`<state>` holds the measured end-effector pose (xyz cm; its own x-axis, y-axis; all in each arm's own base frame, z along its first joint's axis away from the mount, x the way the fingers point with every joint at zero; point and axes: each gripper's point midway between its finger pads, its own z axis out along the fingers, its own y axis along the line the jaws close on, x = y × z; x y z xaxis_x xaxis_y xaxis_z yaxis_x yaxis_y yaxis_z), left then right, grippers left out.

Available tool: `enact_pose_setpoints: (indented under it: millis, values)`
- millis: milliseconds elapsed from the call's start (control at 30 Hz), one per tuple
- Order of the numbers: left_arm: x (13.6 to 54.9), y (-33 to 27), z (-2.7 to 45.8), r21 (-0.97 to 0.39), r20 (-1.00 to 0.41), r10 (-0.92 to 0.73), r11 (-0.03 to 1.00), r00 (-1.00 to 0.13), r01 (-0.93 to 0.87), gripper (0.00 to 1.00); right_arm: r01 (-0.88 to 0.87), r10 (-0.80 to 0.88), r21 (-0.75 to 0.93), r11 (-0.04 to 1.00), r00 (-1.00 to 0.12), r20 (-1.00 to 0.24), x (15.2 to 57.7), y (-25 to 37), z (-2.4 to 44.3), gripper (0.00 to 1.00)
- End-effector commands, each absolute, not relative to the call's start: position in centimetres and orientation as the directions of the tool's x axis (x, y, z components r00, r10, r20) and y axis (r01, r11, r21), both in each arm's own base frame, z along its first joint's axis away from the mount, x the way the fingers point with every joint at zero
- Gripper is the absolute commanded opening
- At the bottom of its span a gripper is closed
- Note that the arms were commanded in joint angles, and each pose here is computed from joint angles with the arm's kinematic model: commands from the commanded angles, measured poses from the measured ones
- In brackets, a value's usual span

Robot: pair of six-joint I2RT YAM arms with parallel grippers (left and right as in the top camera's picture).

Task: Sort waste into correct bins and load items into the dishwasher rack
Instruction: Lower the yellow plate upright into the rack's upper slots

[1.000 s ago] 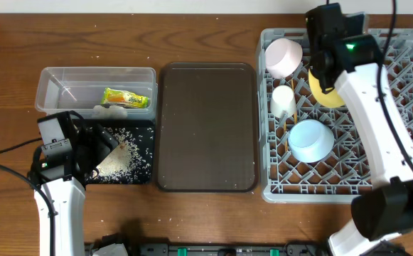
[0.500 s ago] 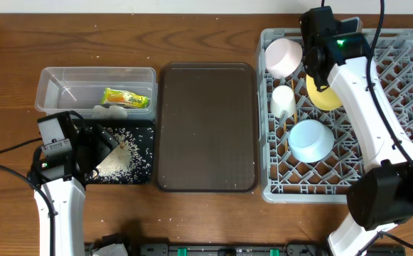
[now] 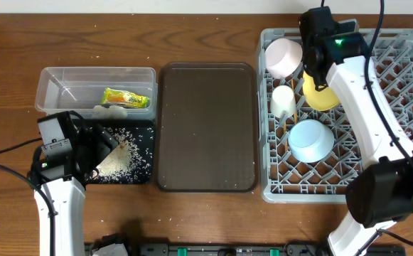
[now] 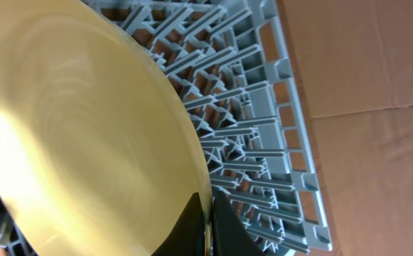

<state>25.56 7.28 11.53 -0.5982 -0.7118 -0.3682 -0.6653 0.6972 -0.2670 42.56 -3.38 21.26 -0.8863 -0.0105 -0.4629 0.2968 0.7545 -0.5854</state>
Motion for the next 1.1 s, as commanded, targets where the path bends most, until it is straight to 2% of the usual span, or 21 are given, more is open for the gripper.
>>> enact_pose_setpoints:
  millis: [0,400,433,500,667,867,1067]
  values:
    - [25.7,7.7,12.0,-0.26,-0.382,-0.716,0.69,-0.584,-0.676,0.95,0.307,0.012,-0.583,0.752,-0.891,-0.454,42.9,-3.4,19.9,0.06]
    - [25.7,7.7,12.0,-0.26,-0.382,-0.716,0.69,-0.584,-0.676,0.95,0.323,0.025,-0.527,0.786,-0.868,-0.496,45.2,-2.4,18.2,0.18]
    - [25.7,7.7,12.0,-0.261,-0.381,-0.716,0.69,-0.584,-0.675,0.95,0.327,0.025,-0.524,0.787,-0.865,-0.502,45.3,-2.4,18.3,0.21]
    - [25.7,7.7,12.0,-0.26,-0.382,-0.716,0.69,-0.584,-0.676,0.95,0.32,0.014,-0.526,0.788,-0.864,-0.504,45.6,-2.3,18.4,0.41]
    - [25.7,7.7,12.0,-0.261,-0.381,-0.716,0.69,-0.584,-0.675,0.95,0.31,-0.009,-0.524,0.793,-0.855,-0.519,46.1,-2.2,19.0,0.66]
    - [25.7,7.7,12.0,-0.261,-0.381,-0.716,0.69,-0.584,-0.675,0.95,0.329,-0.006,-0.459,0.825,-0.808,-0.589,46.4,-1.4,22.4,0.77]
    - [25.7,7.7,12.0,-0.261,-0.381,-0.716,0.69,-0.584,-0.675,0.95,0.181,-0.029,-0.257,0.949,-0.764,-0.645,46.4,2.4,25.8,0.84]
